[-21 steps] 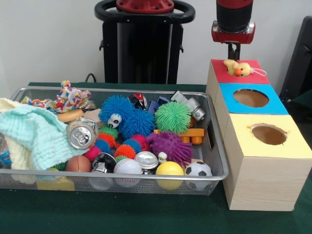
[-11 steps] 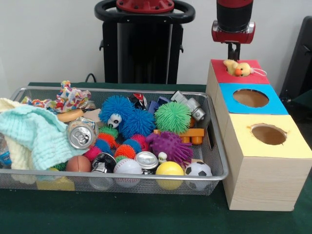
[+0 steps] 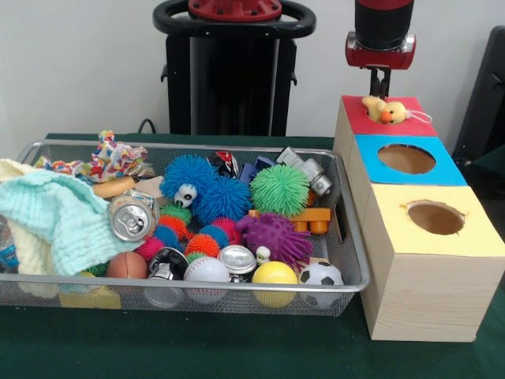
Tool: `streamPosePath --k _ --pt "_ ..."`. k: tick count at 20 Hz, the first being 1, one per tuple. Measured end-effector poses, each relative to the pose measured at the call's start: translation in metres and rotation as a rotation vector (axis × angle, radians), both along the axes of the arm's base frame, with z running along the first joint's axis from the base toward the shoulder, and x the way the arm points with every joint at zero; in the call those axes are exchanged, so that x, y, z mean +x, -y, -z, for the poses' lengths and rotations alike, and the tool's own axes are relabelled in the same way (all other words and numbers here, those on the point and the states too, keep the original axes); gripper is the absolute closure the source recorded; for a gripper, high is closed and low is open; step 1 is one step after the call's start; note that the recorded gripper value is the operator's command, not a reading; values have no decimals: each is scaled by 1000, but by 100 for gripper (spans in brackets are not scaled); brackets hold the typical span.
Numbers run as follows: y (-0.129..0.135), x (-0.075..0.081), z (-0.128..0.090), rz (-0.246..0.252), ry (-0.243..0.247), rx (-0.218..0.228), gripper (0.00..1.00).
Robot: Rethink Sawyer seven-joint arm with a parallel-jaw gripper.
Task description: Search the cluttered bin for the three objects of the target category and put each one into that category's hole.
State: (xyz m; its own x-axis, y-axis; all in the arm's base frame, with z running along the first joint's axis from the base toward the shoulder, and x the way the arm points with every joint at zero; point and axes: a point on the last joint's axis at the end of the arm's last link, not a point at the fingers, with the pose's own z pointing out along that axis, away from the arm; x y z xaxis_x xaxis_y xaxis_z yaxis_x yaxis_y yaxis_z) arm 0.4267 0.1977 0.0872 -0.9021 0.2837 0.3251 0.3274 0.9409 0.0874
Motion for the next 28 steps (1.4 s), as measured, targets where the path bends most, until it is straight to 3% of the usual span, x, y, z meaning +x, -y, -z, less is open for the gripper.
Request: streamPosePath --k 13,20,28 --pt "6 18 -10 7 -20 11 100" --pt "6 28 -19 -32 -25 3 100" --pt "6 50 -35 -81 -9 -18 100"
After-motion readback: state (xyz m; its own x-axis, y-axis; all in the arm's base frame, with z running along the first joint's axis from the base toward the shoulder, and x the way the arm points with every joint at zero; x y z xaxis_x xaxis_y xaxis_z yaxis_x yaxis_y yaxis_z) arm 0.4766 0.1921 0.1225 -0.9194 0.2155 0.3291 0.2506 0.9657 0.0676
